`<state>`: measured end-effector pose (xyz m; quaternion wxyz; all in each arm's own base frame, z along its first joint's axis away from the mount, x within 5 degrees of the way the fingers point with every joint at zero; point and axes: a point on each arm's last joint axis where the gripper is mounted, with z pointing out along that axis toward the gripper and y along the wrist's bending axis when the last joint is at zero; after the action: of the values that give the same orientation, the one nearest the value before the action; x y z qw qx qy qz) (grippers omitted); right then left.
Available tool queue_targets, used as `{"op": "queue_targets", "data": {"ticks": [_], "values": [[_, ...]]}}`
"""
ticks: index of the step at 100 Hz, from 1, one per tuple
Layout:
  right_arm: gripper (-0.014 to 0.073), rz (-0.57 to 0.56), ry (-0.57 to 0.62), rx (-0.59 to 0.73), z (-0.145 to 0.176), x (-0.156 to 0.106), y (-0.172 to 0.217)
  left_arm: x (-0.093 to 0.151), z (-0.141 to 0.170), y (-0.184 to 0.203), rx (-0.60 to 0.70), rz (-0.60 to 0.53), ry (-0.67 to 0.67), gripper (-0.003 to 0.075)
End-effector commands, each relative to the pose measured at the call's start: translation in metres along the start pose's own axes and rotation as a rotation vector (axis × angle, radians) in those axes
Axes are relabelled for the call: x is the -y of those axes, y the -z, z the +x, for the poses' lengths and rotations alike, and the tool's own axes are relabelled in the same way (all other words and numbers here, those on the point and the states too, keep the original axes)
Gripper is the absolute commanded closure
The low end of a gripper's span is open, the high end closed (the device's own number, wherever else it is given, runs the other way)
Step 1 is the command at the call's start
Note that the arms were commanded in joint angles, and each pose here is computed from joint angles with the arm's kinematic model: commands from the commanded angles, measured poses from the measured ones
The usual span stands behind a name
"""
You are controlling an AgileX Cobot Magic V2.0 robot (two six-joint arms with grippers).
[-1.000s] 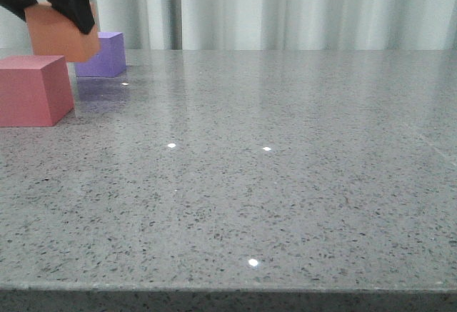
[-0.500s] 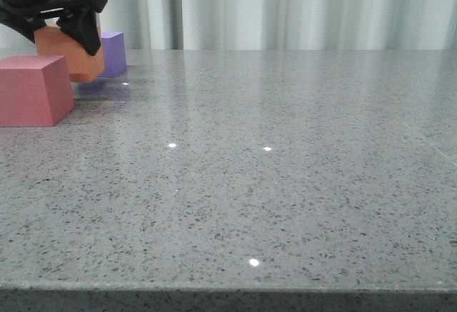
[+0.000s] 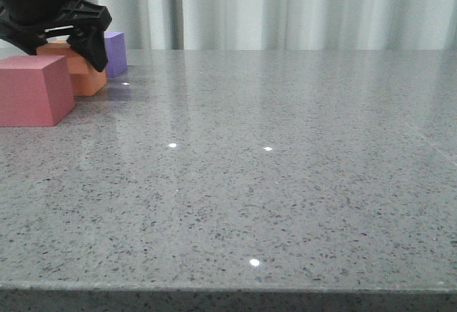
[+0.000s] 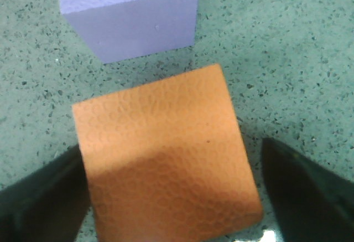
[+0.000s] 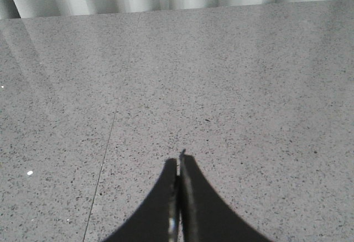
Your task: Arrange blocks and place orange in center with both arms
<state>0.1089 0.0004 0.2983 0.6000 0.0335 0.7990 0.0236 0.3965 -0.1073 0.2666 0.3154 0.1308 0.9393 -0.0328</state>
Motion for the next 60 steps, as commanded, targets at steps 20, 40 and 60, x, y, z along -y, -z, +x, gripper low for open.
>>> {"op": "queue_targets", "data": {"ticks": [20,40,60], "values": [[0.0664,-0.007,0.016,0.106,-0.016,-0.001,0.003,-0.002,-0.027,0.072,0.218,0.003,0.018,0.0048],[0.0664,-0.007,0.016,0.106,-0.016,-0.001,0.003,-0.003,-0.025,0.144,0.348,0.011,0.075,0.0048],[0.0664,-0.007,0.016,0.106,-0.016,-0.001,0.003,-0.004,0.013,0.211,0.513,0.007,0.091,0.0049]]}}
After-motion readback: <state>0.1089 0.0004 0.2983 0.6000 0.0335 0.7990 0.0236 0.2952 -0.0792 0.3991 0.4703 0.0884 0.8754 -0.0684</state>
